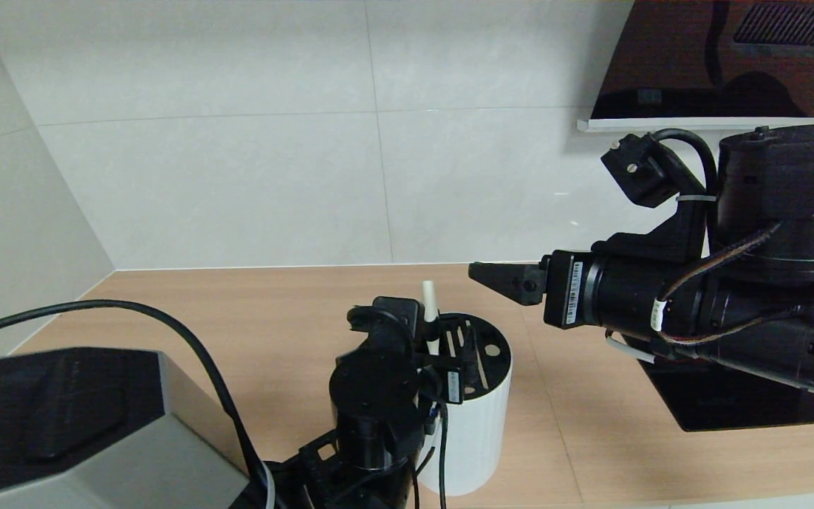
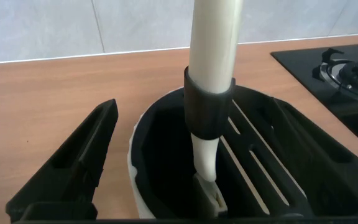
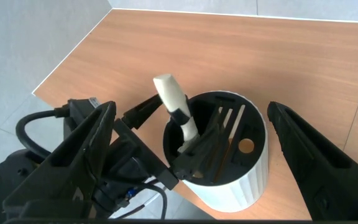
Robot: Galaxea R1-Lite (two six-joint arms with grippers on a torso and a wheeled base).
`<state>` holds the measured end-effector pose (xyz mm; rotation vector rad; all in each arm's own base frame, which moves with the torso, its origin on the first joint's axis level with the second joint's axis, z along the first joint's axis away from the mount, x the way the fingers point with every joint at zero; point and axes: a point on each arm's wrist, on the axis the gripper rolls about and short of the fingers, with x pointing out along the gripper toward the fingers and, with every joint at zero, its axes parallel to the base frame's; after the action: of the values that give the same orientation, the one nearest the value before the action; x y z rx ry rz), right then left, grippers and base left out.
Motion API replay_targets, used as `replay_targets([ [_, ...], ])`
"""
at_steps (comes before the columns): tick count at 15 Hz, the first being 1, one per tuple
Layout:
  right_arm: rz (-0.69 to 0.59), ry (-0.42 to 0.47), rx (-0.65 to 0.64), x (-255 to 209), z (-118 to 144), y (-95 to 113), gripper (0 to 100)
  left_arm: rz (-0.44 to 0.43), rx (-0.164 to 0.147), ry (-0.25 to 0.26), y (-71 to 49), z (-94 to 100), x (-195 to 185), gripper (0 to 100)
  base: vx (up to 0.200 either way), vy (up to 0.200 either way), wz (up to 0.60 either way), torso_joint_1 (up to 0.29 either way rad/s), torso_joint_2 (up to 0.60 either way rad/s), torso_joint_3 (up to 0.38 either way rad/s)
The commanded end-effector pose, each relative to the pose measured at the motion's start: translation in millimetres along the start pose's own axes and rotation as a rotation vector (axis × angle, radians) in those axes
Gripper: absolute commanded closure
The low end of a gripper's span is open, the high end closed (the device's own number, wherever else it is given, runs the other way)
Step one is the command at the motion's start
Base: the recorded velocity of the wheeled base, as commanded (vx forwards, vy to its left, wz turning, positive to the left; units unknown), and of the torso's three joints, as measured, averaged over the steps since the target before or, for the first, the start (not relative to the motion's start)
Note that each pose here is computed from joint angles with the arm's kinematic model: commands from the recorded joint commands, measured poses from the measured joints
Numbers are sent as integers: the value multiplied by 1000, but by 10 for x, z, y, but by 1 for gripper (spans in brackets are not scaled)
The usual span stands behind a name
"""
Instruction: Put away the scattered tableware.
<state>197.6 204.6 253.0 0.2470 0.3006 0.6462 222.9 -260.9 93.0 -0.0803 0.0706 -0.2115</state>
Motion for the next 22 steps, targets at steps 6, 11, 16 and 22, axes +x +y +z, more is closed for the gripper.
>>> replay_targets([
  [6, -3, -4, 0, -12, 6, -8, 0, -32, -69, -85, 183, 561, -269, 0, 0, 0, 0, 0, 0, 0],
  [11, -65, -8, 4, -19, 0, -178, 0, -190, -80, -102, 783, 1175, -925, 0, 0, 0, 0, 0, 0, 0],
  [16, -115, -128, 8, -699, 133, -349, 0, -83, -101, -150, 1359, 1431, -1471, 0, 0, 0, 0, 0, 0, 0],
  [22, -308, -397, 6, -2000, -180, -605, 0, 36, -44, -136, 1976, 1228, -2542, 0, 0, 0, 0, 0, 0, 0],
])
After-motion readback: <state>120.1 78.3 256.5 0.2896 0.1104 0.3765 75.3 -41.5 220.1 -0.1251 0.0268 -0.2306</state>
